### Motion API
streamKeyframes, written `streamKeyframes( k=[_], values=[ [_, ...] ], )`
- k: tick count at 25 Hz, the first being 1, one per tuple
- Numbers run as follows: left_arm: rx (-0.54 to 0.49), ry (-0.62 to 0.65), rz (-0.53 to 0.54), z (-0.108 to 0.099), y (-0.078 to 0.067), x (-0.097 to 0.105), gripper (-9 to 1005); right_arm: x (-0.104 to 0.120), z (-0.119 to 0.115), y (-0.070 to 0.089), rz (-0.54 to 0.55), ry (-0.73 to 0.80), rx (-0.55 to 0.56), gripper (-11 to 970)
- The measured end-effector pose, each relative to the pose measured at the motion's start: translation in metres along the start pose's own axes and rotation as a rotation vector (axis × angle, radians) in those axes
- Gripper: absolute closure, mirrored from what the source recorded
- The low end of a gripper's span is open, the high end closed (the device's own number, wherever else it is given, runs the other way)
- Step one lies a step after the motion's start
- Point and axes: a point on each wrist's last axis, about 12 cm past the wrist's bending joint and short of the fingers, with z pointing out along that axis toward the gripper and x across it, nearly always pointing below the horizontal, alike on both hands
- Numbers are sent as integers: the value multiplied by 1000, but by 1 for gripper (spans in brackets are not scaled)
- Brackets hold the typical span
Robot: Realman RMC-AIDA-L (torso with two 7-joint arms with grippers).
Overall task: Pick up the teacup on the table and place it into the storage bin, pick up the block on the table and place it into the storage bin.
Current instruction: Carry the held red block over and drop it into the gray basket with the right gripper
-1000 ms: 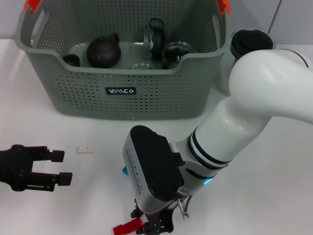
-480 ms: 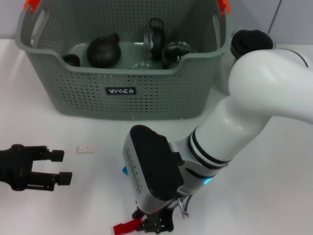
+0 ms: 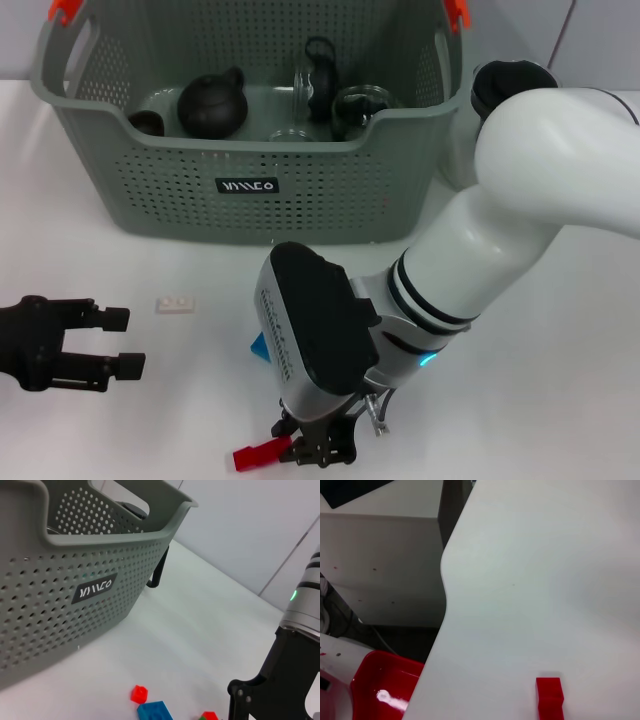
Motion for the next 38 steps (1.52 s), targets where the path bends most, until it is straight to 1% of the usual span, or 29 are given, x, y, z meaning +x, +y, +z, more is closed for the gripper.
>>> streamKeyframes(
  k=[3, 5, 8, 13, 15, 18, 22, 24, 28, 30, 34, 35, 36, 38],
  values=[
    [3, 1, -1, -1, 0, 0, 152, -1, -4, -3, 7, -15, 11, 763],
    [6, 1, -2, -2, -1, 1, 152, -1, -12, -6, 20, -33, 21, 763],
    [7, 2, -2, -3, -2, 1, 153, -1, -27, -10, 31, -61, 45, 763],
    [12, -1, -2, -4, -3, 2, 153, -4, -61, -17, 37, -103, 135, 763],
    [12, -2, -1, -4, -3, 1, 153, -5, -78, -20, 45, -131, 158, 762],
    [8, -12, 0, -5, -3, 1, 153, -7, -110, -24, 49, -188, 202, 762],
    [11, -20, 4, -4, -3, 1, 153, -10, -158, -31, 52, -273, 308, 762],
    [17, -23, 10, -1, -4, 0, 153, -8, -179, -36, 64, -309, 356, 762],
    [29, -28, 25, 5, -4, -3, 153, 8, -214, -49, 123, -369, 478, 762],
    [37, -31, 35, 9, -4, -6, 153, 19, -225, -58, 172, -388, 536, 763],
    [55, -33, 50, 17, -4, -12, 153, 48, -230, -76, 295, -395, 610, 763],
    [59, -31, 56, 19, -3, -14, 153, 61, -229, -85, 352, -392, 636, 763],
    [61, -29, 60, 20, -3, -16, 153, 61, -229, -85, 352, -392, 636, 763],
    [68, -27, 68, 23, -3, -20, 153, 72, -225, -92, 401, -385, 645, 763]
  ],
)
